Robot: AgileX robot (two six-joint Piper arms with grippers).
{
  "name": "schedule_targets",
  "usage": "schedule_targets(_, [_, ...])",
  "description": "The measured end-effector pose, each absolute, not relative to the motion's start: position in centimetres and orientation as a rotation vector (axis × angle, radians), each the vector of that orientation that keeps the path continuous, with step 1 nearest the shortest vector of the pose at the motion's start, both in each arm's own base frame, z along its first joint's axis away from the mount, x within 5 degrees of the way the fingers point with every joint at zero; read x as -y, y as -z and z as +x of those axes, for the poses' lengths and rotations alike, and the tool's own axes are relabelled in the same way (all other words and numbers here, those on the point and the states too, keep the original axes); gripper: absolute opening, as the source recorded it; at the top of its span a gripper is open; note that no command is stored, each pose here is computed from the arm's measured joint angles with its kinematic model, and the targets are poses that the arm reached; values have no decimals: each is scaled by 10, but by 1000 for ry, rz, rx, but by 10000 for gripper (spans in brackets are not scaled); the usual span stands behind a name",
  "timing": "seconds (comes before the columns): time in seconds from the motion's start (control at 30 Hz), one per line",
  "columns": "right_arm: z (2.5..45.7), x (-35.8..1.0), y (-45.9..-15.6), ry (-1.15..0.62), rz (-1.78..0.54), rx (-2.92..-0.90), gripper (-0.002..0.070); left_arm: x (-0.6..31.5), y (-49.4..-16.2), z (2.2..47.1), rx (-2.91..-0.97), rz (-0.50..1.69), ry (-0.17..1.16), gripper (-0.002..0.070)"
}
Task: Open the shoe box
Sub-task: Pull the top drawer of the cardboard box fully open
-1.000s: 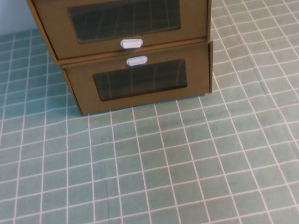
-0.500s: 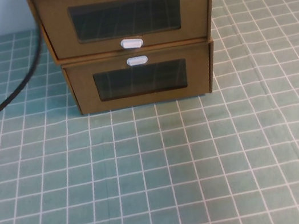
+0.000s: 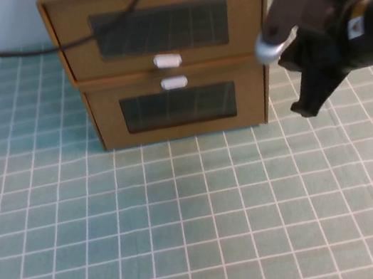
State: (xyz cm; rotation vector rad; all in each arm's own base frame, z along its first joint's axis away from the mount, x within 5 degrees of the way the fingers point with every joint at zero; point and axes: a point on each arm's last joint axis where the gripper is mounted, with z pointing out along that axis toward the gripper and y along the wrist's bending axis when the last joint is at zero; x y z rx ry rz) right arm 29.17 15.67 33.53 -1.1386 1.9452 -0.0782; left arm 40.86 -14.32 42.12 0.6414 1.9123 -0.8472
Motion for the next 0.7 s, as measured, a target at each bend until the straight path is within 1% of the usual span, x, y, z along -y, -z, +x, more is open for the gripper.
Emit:
schedule_targets(0.07, [302, -165, -339, 187, -1185, -1971, -13, 149, -407, 424, -1944, 628, 920, -4])
schedule_targets(0.17, [321, -173, -341, 406, -1166, -2025, -13, 154, -387, 441, -1996, 576, 990, -4])
schedule_targets(0.2, [326, -176, -342, 475, -1157, -2016, -13, 155, -381, 445, -2009, 562, 1004, -4])
schedule_targets(0.27, [333, -183, -342, 577, -1153, -1958, -13, 156, -382, 447, -2009, 536, 1031, -4])
schedule_targets(0.33, [339, -193, -341, 660, -1163, -1857, -12, 157, -380, 448, -2022, 512, 1051, -4])
schedule_targets(0.43, [345, -212, -341, 700, -1167, -1693, -8, 157, -381, 449, -2030, 485, 1074, -4])
schedule_targets(0.53, [346, -232, -339, 682, -1179, -1558, -8, 157, -381, 449, -2031, 479, 1078, -4])
schedule_targets(0.7, [338, -262, -319, 630, -1260, -1469, -8, 157, -381, 448, -2037, 485, 1088, -4])
